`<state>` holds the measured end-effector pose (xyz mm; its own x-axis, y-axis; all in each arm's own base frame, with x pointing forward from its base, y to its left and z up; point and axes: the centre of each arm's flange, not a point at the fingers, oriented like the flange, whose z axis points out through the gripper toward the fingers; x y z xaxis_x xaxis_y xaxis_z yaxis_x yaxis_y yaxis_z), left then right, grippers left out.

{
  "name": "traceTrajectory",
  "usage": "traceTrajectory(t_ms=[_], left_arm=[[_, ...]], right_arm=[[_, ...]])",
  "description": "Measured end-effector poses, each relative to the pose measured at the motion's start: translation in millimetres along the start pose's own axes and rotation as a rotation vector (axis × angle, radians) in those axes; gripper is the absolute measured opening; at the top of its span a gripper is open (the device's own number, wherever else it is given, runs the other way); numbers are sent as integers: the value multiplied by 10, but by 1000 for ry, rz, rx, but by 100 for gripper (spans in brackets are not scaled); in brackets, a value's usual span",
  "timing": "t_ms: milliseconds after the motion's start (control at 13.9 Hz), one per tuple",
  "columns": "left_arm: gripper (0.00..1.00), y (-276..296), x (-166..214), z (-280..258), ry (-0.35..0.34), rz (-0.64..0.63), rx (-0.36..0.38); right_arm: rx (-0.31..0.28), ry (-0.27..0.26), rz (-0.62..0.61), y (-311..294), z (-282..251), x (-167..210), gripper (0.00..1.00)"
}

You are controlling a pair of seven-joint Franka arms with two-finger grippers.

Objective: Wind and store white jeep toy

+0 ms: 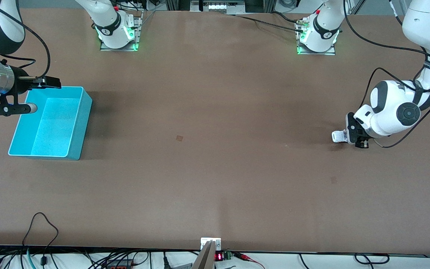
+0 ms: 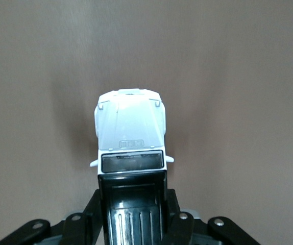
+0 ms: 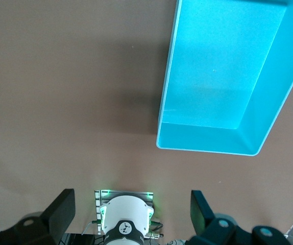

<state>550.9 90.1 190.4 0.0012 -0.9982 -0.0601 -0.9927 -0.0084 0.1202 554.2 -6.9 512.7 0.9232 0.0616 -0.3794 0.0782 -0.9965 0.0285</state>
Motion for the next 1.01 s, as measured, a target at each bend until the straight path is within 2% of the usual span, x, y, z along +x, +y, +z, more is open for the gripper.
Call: traceTrajectory(t_ms=[287, 431, 646, 1006], left_arm=[[51, 10, -211, 16, -3, 31, 5], [51, 11, -303, 22, -1, 40, 6], [51, 14, -429, 30, -5, 47, 9], [51, 24, -657, 46, -33, 50, 15]], right_arm=[[1, 1, 0, -1, -1, 1, 100], [22, 7, -3, -19, -8, 6, 100], [50, 69, 13, 70, -71, 56, 100], [48, 129, 22, 119, -134, 108, 100]])
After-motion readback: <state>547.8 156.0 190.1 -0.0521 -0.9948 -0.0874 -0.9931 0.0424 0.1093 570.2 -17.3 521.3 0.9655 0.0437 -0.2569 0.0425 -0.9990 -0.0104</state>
